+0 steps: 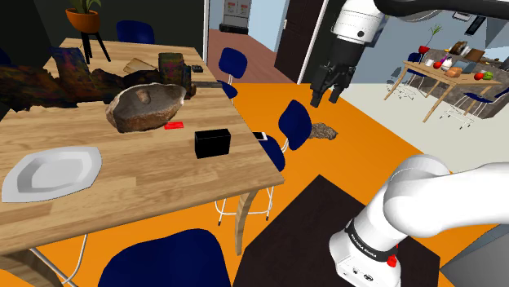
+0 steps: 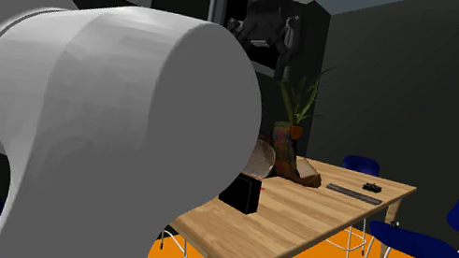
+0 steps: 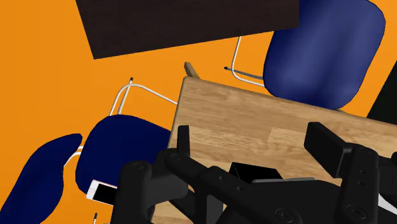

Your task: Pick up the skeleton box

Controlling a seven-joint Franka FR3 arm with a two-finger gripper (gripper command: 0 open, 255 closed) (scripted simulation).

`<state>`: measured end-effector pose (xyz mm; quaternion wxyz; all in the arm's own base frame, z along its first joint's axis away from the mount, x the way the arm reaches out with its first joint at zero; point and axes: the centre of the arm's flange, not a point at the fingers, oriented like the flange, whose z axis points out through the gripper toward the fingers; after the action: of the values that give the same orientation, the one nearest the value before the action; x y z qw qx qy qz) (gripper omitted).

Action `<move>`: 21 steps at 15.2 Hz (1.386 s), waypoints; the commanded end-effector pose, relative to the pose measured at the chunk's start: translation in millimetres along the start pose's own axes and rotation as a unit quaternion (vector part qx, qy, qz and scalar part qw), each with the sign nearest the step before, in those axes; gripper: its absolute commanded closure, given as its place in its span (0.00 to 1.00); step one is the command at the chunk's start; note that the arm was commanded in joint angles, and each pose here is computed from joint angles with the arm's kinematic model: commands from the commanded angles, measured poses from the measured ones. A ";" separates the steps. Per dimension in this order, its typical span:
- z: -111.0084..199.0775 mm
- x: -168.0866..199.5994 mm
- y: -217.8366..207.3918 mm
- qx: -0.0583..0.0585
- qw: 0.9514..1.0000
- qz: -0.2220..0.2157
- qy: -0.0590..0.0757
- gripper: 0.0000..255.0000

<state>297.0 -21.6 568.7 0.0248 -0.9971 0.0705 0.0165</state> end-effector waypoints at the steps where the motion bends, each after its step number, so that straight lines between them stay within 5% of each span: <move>1: 0.0 0.0 0.0 0.000 1.000 0.000 0.000 0.00; 6: 37.7 53.8 3.2 -0.004 0.996 -0.085 0.000 0.00; 11: 75.4 107.4 -2.5 -0.008 0.986 -0.169 0.000 0.00; 16: 113.1 159.2 -16.9 -0.012 0.967 -0.253 0.001 0.00; 21: 151.0 208.0 -39.5 -0.015 0.942 -0.334 0.001 0.00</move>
<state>490.6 -9.4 418.5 0.0143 -0.9685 -0.2485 0.0086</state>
